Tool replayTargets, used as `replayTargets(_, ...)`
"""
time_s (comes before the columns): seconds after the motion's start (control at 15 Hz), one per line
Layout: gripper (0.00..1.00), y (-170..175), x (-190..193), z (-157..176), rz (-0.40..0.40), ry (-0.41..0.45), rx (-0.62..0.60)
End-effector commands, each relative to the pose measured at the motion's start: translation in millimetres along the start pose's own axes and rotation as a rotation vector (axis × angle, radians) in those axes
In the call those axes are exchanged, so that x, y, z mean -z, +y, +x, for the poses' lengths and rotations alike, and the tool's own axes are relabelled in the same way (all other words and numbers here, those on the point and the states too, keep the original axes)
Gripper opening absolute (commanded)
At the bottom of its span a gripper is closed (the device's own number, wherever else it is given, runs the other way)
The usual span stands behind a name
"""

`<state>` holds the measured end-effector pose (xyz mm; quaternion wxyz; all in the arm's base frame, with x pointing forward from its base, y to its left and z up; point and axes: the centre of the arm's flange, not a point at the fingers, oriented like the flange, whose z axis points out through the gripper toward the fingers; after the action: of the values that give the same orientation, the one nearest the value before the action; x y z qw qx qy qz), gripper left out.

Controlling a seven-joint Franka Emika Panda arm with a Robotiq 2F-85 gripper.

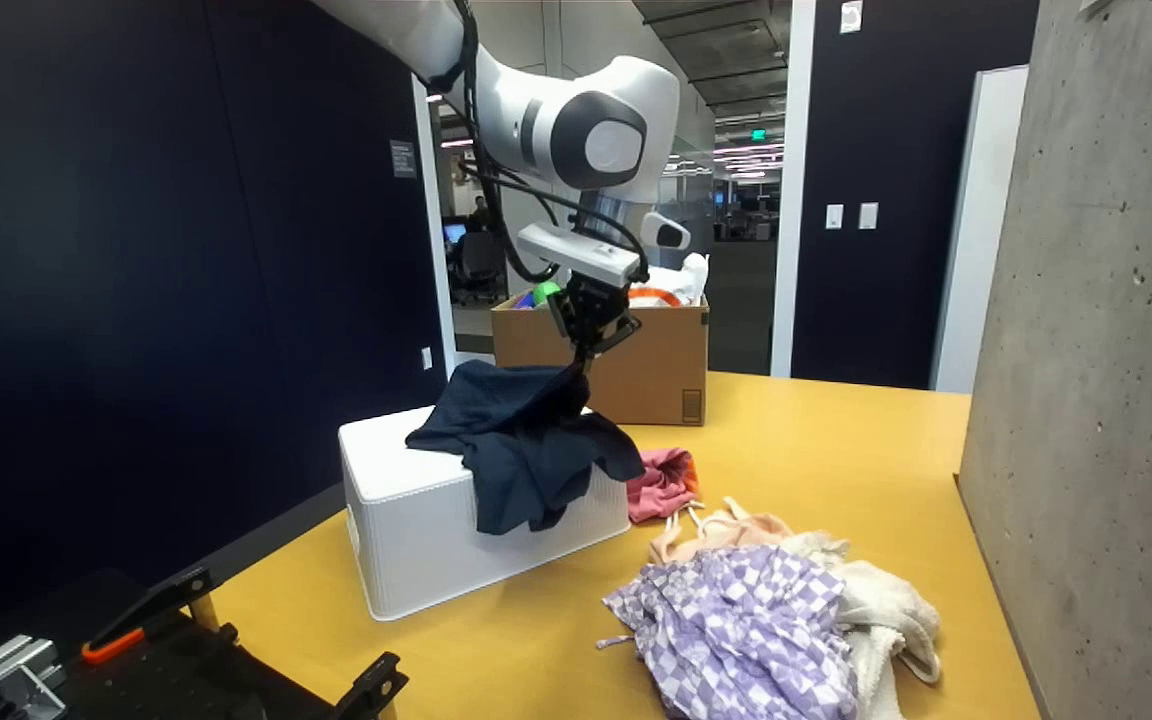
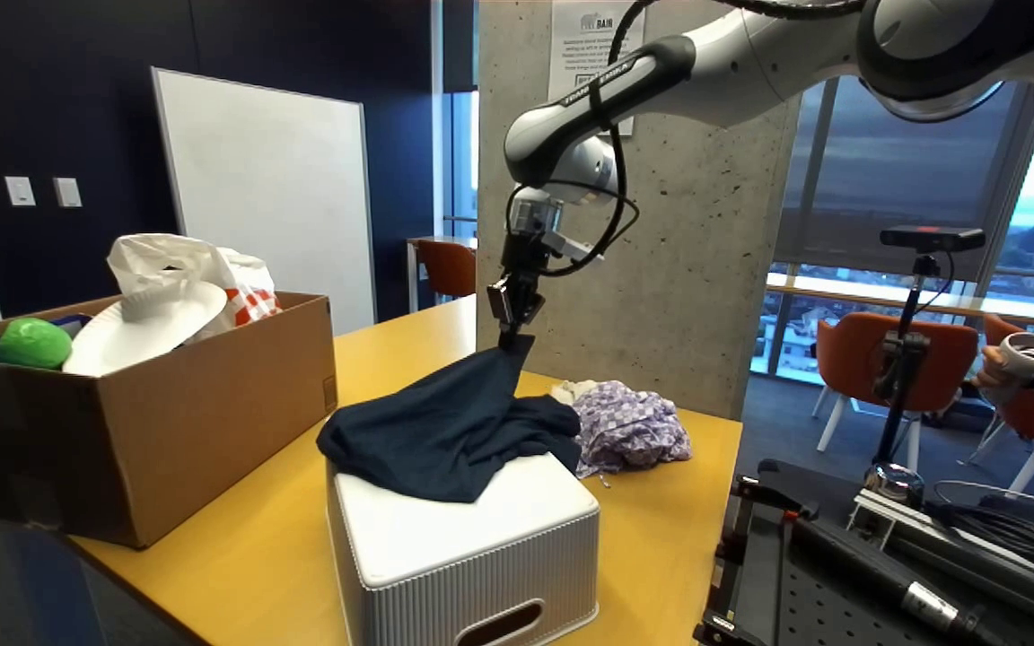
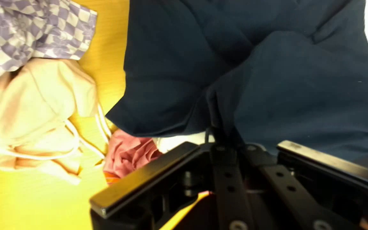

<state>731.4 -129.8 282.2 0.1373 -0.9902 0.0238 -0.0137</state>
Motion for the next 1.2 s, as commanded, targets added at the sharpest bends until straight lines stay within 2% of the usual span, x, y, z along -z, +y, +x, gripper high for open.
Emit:
replayTargets(0.0,0.01,-9,35,-5,-0.015,0.021,-0.026)
replayTargets(0.2,0.01,-64,43,9,-0.043,0.031,0.006)
replayTargets(0.53,0.01,-213,26,21,-0.084,0.027,0.145)
replayTargets(0.73,0.01,-313,6,14,-0.080,0.023,0.252)
replayTargets(0.87,0.01,-375,-6,2,-0.039,0.022,0.330)
replayTargets(1.0,0.01,-421,-15,-13,-0.015,0.021,0.416)
replayTargets(1.13,0.01,-449,-25,-26,0.004,0.018,0.482)
